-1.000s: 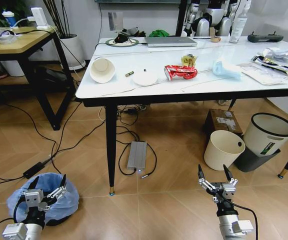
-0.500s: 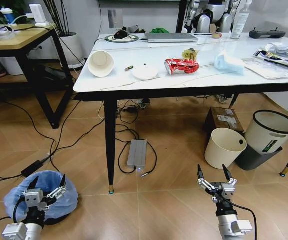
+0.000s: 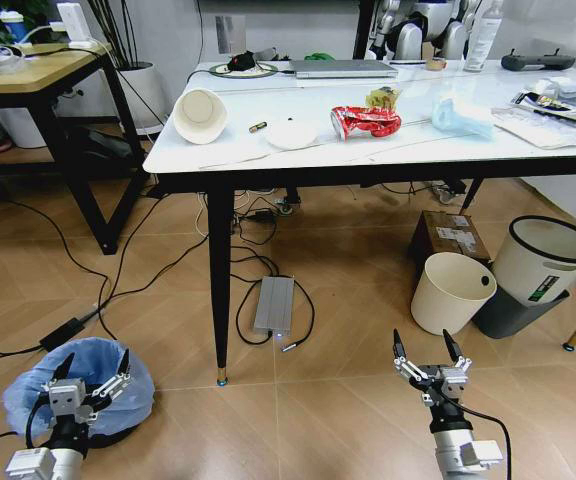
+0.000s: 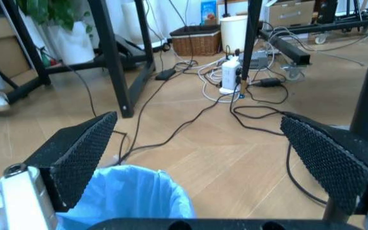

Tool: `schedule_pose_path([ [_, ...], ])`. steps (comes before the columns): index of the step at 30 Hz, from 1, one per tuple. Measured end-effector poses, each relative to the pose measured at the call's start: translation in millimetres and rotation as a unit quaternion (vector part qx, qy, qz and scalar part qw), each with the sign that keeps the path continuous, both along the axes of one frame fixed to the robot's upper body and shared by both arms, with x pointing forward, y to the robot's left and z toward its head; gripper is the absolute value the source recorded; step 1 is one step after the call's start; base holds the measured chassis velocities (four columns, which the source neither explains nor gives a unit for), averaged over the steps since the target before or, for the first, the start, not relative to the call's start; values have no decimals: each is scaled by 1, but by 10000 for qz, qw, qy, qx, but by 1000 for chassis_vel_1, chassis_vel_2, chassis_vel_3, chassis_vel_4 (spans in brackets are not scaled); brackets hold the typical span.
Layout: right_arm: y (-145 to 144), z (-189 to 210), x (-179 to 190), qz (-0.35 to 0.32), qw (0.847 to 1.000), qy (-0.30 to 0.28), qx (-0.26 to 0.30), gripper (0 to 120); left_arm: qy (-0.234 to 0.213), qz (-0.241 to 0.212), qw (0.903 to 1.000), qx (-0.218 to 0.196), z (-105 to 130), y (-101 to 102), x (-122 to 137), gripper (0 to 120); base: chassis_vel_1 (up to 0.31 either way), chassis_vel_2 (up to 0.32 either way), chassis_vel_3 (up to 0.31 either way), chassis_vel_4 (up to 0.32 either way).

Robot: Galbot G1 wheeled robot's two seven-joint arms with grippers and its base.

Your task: Pick up the trash bin and place the trash from the table into it.

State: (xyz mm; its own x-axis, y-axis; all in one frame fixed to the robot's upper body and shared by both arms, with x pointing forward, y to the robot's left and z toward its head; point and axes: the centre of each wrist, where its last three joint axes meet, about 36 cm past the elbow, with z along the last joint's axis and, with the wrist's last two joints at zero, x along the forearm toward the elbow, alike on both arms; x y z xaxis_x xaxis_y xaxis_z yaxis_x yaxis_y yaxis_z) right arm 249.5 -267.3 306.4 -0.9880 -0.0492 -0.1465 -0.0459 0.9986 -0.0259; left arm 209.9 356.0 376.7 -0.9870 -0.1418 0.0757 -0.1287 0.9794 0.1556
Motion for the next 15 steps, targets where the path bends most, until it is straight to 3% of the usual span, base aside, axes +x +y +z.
schedule_pose_path([
  [10,2,3,3,106,9999,-48,-15,100,-14,-257,9993,277,7,7,-4,100,0,0,0,0],
  [15,3,3,3,116,9999,-41,-19,100,16,-531,9969,581,18,25,1,100,0,0,0,0],
])
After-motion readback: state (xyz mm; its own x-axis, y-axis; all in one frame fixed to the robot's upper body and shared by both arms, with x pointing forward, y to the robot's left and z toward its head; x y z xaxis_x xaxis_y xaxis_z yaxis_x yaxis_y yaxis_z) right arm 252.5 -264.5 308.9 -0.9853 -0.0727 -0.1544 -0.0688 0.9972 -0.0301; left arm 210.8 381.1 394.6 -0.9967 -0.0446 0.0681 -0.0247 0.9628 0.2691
